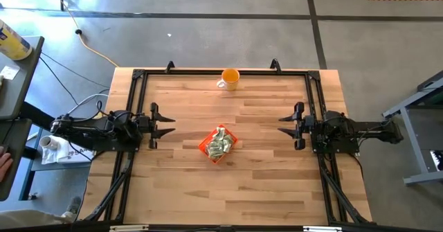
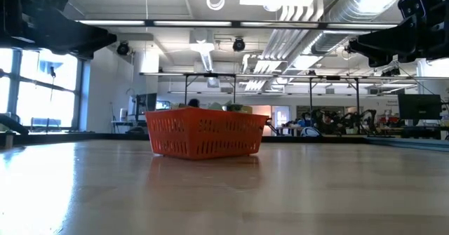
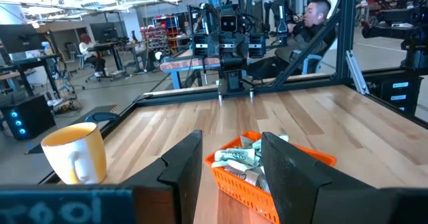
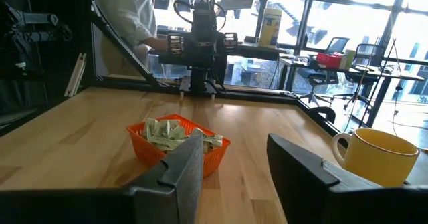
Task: Pick and place Stevia / Truvia into bins
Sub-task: Return to Home Position
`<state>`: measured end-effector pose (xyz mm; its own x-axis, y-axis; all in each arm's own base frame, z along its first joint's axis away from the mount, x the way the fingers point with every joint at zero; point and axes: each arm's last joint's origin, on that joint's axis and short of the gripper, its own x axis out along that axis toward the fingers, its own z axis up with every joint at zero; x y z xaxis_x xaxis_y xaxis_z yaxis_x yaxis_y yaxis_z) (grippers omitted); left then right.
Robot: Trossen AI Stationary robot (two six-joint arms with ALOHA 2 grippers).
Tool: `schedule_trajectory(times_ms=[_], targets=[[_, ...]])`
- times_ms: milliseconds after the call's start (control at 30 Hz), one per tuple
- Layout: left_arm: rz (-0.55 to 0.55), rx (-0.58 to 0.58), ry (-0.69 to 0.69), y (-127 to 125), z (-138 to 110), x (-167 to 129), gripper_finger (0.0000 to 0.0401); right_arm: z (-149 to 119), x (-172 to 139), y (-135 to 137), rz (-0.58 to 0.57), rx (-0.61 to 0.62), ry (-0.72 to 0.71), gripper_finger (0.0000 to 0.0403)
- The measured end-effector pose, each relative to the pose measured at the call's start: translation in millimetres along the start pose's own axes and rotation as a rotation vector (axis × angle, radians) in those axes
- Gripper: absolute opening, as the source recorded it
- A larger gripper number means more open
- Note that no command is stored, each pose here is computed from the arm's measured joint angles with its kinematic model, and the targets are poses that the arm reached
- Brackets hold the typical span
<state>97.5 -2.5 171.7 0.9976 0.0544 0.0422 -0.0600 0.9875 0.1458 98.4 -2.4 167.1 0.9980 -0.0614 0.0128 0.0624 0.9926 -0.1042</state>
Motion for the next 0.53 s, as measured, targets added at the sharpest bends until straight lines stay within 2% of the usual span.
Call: schedule_trajectory(times_ms=[533], targets=[[0.000, 0.000, 0.000, 0.0, 0.0, 0.0, 0.0189, 0.0, 0.0, 0.0, 0.000, 0.000, 0.000, 0.0163]])
